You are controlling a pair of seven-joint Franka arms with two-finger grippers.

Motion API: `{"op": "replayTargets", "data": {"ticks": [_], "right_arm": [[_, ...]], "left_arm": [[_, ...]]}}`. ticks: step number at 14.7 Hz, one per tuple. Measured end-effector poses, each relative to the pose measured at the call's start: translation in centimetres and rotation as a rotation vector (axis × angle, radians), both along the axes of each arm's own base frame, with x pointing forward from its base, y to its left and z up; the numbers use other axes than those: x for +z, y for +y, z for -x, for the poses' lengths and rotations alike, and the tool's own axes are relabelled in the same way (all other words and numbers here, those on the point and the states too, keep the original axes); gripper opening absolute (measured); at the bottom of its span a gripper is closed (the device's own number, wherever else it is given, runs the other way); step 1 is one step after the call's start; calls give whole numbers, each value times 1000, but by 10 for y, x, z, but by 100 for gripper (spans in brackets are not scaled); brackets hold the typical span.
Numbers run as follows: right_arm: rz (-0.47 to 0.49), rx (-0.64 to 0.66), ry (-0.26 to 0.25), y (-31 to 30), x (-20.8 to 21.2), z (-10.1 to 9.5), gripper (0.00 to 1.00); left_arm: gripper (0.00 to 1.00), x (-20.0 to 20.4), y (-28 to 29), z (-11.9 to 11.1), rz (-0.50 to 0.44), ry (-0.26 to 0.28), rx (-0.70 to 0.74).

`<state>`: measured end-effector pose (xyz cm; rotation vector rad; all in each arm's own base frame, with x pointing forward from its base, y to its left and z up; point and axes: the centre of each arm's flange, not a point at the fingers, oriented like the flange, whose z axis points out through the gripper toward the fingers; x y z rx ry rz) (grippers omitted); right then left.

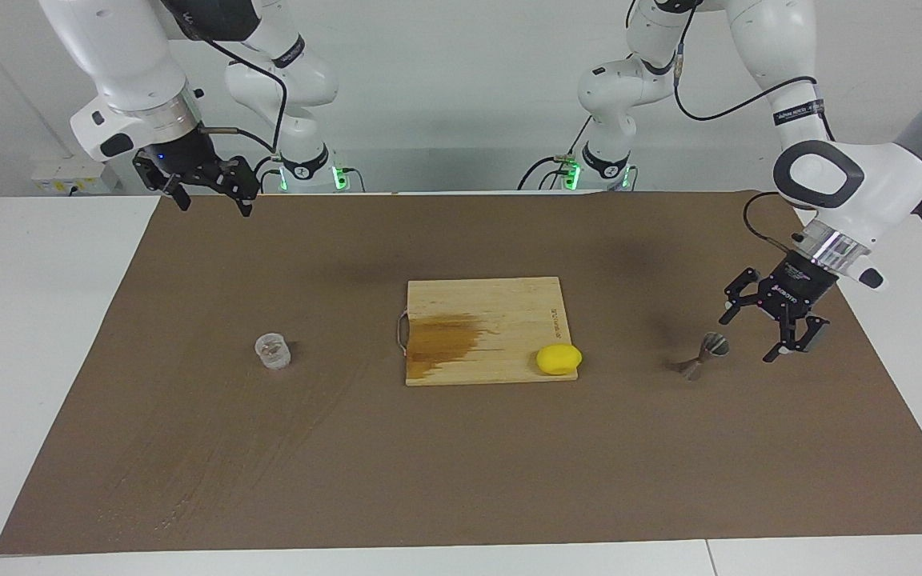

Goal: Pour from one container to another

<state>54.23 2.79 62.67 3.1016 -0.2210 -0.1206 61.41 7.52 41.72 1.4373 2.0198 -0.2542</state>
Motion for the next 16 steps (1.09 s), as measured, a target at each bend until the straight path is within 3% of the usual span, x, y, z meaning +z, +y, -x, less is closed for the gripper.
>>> {"op": "replayTargets", "data": {"ticks": [6,16], "right_arm": [[0,0,0,0,0,0,100],[0,0,0,0,0,0,100]], "left_arm": [[100,-44,10,22,183,81,192],[99,-59,13,30,200,90,256]]}}
